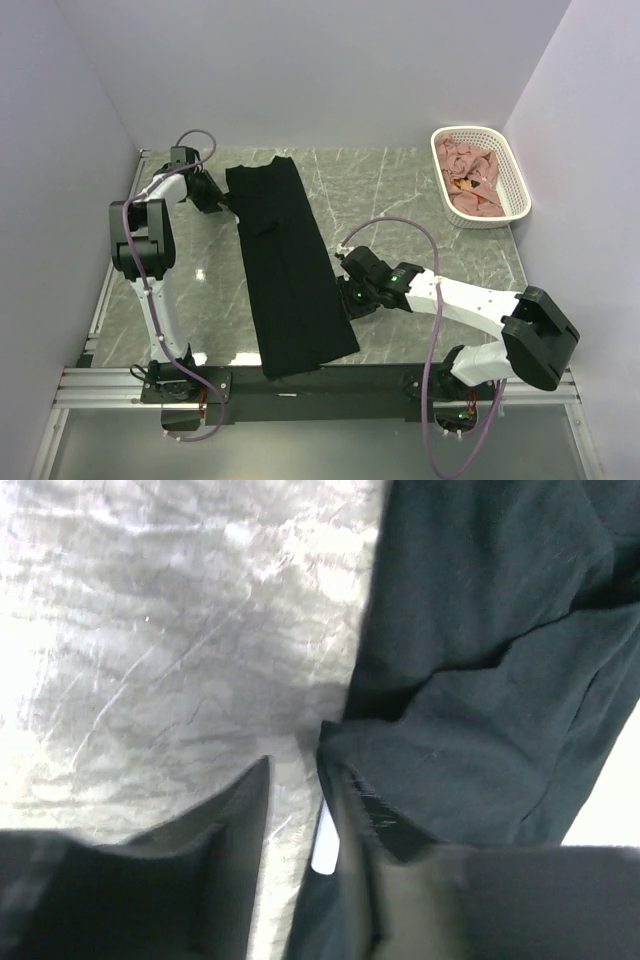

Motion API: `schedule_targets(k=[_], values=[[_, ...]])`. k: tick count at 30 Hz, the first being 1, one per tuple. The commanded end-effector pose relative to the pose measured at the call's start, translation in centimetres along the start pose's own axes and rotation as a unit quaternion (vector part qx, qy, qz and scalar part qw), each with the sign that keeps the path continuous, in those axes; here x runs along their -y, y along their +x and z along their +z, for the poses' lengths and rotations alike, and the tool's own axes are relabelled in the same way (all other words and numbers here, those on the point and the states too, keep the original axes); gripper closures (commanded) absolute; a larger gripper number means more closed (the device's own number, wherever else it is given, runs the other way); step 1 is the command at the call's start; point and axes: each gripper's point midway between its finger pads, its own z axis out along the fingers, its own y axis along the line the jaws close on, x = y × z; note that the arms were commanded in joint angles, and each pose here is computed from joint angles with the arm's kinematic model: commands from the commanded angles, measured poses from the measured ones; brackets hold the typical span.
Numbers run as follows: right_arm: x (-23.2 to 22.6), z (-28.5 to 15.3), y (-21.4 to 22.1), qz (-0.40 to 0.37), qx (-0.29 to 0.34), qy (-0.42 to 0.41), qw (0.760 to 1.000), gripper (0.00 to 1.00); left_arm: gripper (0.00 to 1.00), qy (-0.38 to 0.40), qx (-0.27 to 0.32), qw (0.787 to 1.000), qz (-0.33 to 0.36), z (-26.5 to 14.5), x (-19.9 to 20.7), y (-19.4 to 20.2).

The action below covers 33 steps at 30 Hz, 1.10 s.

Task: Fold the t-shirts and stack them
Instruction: Fold the tshirt

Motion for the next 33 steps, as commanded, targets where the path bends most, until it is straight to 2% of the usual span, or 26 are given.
schedule_targets(k=[1,2,5,7,9,13,17,22,27,31,33], values=[[0.1,-0.8,-0.7,0.004,0.028,0.001,1.0,0.63,0.59,0.017,0.018,1.0,-0.005,-3.0,1.7,-0.8],[0.2,-0.9,-0.6,0.005,0.029,0.0,1.0,0.64,0.48,0.005,0.019,1.0,-0.004,-3.2,1.3,-0.1],[0.3,-1.0,-0.3,0.005,0.033,-0.002,0.999,0.63,0.37,-0.007,0.042,0.999,0.016,-5.7,1.8,0.8],[0.2,-1.0,-0.2,0.007,0.035,-0.005,0.999,0.63,0.36,-0.027,0.064,0.996,0.052,-7.2,2.8,1.7],[0.5,-0.8,0.1,0.009,0.036,-0.005,0.999,0.63,0.38,-0.046,0.047,0.994,0.082,-7.4,3.1,4.4],[0.8,-0.6,1.0,0.011,0.033,-0.006,0.999,0.63,0.45,-0.041,0.015,0.996,0.077,-7.8,3.9,8.8],[0.9,-0.7,1.3,0.017,0.037,-0.011,0.999,0.63,0.48,-0.027,0.003,0.999,0.036,-7.6,5.1,11.4],[0.7,-1.0,1.3,0.018,0.046,-0.021,0.999,0.63,0.45,-0.024,0.001,0.999,-0.048,-6.5,5.2,12.7],[0.8,-1.2,1.4,0.018,0.053,-0.023,0.998,0.64,0.46,-0.021,0.027,0.991,-0.133,-5.4,5.1,12.4],[0.8,-1.4,1.7,0.018,0.057,-0.03,0.998,0.64,0.47,-0.003,0.038,0.984,-0.171,-5.2,5.5,12.4],[0.8,-1.4,1.9,0.018,0.059,-0.032,0.998,0.64,0.47,0.0,0.065,0.979,-0.193,-5.1,5.5,11.4]])
